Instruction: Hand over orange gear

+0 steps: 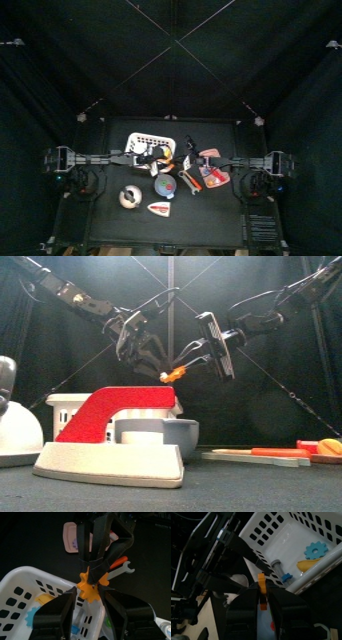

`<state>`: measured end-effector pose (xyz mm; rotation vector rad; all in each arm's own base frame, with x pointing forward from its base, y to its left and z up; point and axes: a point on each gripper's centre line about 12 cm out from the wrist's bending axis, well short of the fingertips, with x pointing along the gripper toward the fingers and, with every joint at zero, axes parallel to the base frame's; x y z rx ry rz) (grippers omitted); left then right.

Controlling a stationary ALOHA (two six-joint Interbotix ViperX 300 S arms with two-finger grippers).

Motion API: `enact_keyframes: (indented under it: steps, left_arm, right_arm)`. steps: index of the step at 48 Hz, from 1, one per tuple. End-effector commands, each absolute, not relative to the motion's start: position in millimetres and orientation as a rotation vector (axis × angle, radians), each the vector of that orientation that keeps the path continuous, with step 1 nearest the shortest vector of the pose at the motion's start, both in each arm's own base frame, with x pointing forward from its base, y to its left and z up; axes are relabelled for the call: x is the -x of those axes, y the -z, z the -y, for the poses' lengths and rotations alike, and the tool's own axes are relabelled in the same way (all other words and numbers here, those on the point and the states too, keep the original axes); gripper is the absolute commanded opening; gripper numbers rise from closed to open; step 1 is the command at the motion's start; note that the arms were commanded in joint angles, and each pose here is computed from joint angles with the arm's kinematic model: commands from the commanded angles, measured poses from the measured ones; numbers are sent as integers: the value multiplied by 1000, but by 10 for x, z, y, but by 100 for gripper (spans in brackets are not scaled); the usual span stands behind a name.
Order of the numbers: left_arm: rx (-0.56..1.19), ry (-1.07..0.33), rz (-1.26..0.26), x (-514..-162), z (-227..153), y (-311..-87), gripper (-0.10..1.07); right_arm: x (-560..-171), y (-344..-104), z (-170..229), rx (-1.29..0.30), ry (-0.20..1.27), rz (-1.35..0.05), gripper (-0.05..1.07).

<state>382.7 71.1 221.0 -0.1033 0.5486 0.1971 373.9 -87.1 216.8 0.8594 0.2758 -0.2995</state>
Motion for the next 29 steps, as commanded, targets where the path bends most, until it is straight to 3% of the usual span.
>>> enact_keyframes:
  steps: [1,29]
  left_arm:
    - [103,-195,-515,-3840,-706,-2300,93]
    - [116,-197,-524,-3796,-697,-2254,94]
  right_arm:
    - [-3742,-2275,870,-853,286,-248,51]
    - [-3703,-2224,865,-846,291,-264,51]
